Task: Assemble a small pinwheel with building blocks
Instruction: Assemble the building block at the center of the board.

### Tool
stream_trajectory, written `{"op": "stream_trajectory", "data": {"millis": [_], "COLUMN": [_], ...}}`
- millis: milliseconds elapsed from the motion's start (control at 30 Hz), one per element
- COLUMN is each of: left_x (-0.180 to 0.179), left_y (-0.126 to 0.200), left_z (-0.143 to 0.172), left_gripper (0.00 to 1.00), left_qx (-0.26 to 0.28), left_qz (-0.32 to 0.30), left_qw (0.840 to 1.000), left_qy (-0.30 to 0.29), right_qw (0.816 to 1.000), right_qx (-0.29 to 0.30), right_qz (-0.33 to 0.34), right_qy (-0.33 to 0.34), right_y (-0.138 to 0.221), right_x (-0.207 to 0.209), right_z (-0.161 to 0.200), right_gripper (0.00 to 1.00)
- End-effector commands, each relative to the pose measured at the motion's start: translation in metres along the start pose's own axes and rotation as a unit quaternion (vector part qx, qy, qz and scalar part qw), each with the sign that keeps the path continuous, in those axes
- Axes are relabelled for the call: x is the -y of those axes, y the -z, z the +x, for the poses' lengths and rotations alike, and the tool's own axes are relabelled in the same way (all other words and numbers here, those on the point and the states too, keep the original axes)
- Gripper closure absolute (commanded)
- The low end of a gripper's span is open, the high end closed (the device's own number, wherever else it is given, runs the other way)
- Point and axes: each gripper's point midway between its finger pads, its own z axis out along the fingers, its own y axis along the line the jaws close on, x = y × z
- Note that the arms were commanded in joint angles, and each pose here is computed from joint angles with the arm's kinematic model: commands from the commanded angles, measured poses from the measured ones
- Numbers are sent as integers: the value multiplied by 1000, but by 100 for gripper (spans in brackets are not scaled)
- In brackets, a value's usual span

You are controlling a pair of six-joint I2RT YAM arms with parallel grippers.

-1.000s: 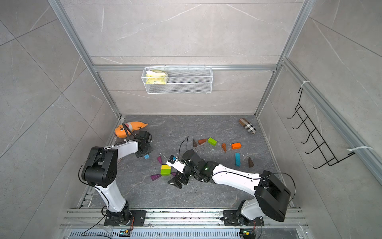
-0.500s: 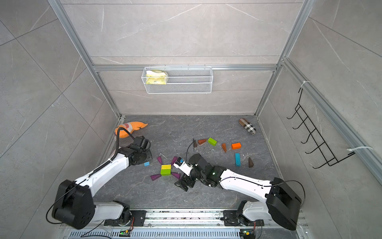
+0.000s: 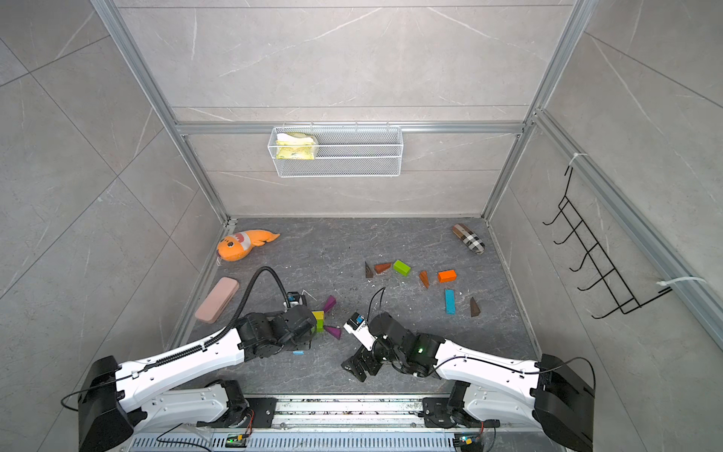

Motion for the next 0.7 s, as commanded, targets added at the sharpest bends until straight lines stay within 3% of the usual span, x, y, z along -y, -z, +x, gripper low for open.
{"op": "stream_trajectory", "data": {"millis": [0,667], "left_x": [-3,17], "left_y": [-3,-69], "left_z": [8,40], "left_gripper": [85,83], "left_qx": [11,-10], "left_qz": [-33,-29], "left_qw": [999,999], "left_qy": [18,13], "right_qw": [999,999], "right_qx": [-3,17], "right_qz": [22,13], "right_qy": [-24,-31], "right_y": [5,13], "right_x": [5,4], "right_z": [13,27], "right_gripper": [0,1]}}
